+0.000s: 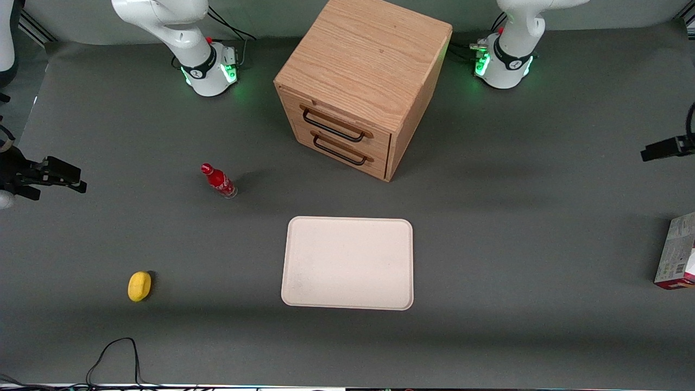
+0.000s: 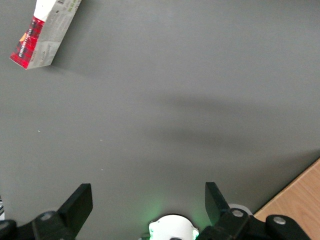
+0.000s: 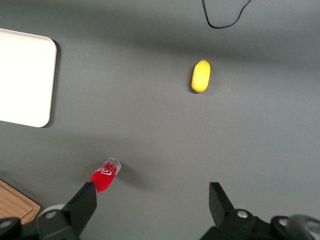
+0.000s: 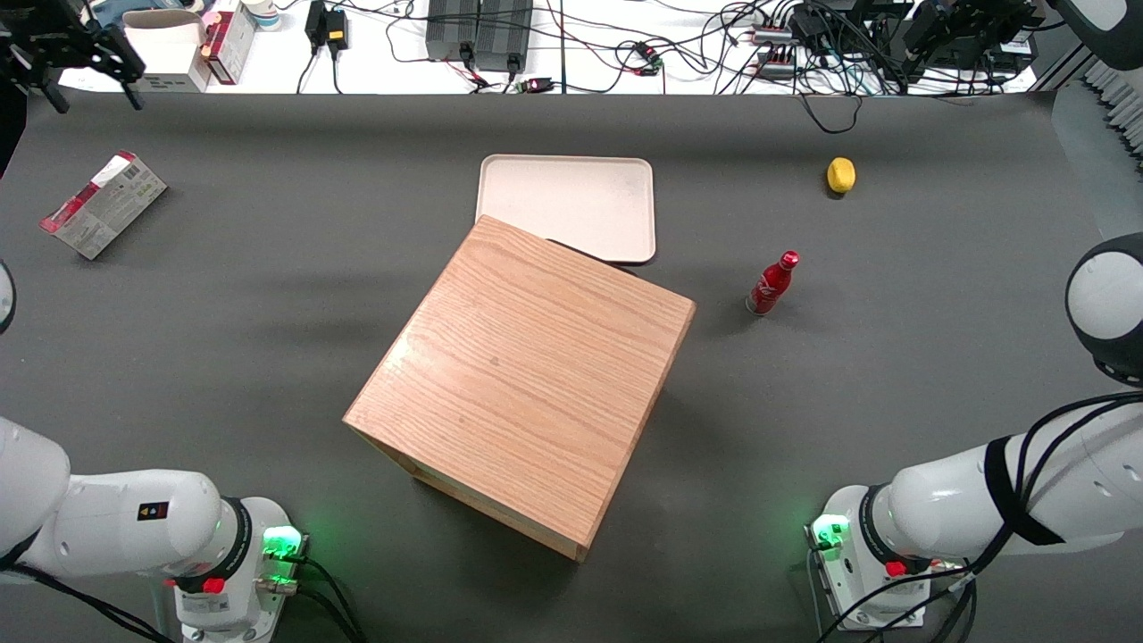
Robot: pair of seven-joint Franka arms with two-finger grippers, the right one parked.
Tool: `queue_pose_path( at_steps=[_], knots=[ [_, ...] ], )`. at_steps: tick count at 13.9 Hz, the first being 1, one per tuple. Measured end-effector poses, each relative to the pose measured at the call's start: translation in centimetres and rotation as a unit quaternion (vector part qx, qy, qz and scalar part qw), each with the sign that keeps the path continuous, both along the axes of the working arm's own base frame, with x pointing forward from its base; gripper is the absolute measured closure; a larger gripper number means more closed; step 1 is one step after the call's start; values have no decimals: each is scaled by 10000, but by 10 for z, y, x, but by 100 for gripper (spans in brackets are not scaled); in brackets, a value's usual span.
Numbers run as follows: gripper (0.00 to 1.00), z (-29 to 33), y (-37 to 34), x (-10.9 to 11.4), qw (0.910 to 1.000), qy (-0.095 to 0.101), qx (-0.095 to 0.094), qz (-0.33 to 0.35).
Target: Place red cookie box on tray
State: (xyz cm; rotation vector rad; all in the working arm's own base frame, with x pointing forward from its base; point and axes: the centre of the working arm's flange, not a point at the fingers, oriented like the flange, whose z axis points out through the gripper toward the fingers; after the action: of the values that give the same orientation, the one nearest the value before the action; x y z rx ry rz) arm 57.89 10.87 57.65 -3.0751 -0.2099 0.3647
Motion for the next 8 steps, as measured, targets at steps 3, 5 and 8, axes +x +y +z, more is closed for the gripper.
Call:
queue_pose_path(
  at_steps=[3,5,8],
  knots=[
    [0,-32,73,16,9987,144,-250,-409],
    [0,-54,127,26,9955,86,-410,-849],
    [0,-97,200,46,9852,-264,-400,-1647]
  ],
)
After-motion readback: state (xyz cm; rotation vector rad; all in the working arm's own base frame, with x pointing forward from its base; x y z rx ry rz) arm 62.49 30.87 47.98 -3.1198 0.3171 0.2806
